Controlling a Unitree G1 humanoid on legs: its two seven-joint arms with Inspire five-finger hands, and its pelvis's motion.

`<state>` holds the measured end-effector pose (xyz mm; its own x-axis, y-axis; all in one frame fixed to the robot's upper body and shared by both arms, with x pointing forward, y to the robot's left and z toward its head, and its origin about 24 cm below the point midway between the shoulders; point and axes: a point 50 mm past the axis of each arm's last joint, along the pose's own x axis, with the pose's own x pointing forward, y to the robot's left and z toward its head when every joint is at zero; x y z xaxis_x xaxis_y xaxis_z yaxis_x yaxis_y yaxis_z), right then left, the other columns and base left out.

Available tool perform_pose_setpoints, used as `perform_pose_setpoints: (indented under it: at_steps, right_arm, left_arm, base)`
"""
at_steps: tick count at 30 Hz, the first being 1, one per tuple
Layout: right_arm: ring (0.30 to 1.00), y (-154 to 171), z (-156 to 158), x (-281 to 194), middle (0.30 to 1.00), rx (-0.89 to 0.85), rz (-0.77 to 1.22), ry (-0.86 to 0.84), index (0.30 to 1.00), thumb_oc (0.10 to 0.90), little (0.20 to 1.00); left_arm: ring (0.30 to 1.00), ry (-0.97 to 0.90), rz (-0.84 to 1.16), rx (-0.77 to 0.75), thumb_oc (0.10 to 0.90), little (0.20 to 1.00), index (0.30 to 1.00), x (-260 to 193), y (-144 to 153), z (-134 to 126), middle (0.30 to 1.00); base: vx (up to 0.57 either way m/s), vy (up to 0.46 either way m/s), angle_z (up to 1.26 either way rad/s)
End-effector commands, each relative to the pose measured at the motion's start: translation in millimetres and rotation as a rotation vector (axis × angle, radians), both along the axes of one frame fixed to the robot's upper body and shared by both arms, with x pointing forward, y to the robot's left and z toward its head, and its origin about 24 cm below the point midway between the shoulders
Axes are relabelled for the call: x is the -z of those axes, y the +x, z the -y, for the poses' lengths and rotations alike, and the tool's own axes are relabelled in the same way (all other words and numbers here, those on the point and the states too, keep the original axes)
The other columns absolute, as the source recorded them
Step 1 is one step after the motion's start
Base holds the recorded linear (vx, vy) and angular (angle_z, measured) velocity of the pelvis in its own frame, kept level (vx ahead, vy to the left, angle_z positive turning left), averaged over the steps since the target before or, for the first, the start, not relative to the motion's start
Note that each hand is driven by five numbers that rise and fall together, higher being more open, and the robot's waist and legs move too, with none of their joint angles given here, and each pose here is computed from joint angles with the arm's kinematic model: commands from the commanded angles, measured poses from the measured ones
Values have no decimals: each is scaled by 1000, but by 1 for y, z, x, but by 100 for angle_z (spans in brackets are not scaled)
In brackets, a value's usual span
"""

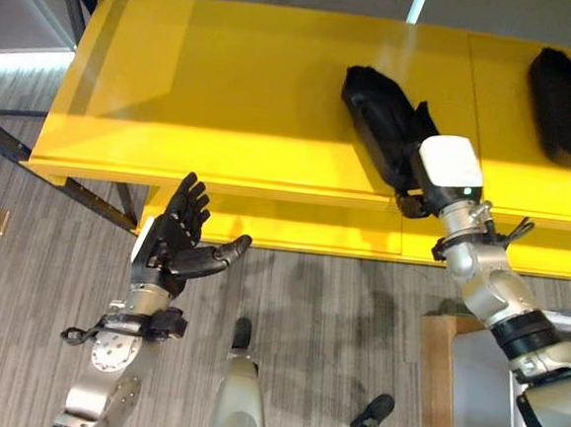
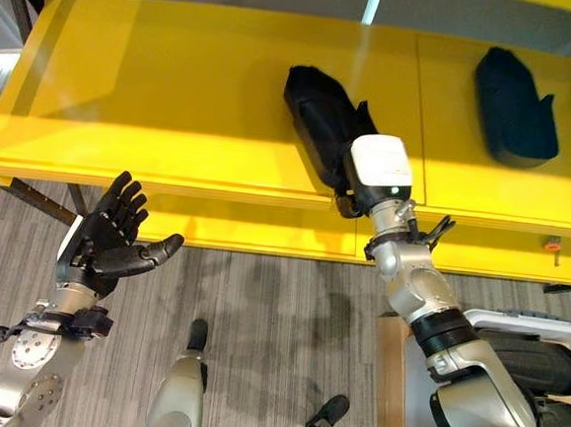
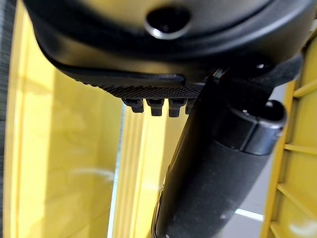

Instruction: Move parts from the plastic box to the shelf.

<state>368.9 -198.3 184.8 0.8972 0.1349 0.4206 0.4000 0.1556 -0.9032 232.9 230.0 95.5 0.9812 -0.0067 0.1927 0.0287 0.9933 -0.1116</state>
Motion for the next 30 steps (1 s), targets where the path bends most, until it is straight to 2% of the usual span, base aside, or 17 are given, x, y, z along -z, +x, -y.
perform_pose_setpoints:
  at_steps: [1,8,30]
  right_arm:
    - [300,-1,-9,-101,300,-36,384,73,300,400,300]
    - [300,13,7,-112,300,53,347,107,300,400,300]
    - [300,26,-6,-139,300,63,336,107,300,400,300]
  left_arm:
    - [1000,-20,269,71,900,1000,1000,-48,-1,11,1000]
    - [1000,-35,282,93,900,1000,1000,-51,1,15,1000]
    - [1000,-55,299,103,900,1000,1000,-55,4,17,1000]
  base:
    - [0,0,0]
    - [0,0,0]
    - [1,0,1]
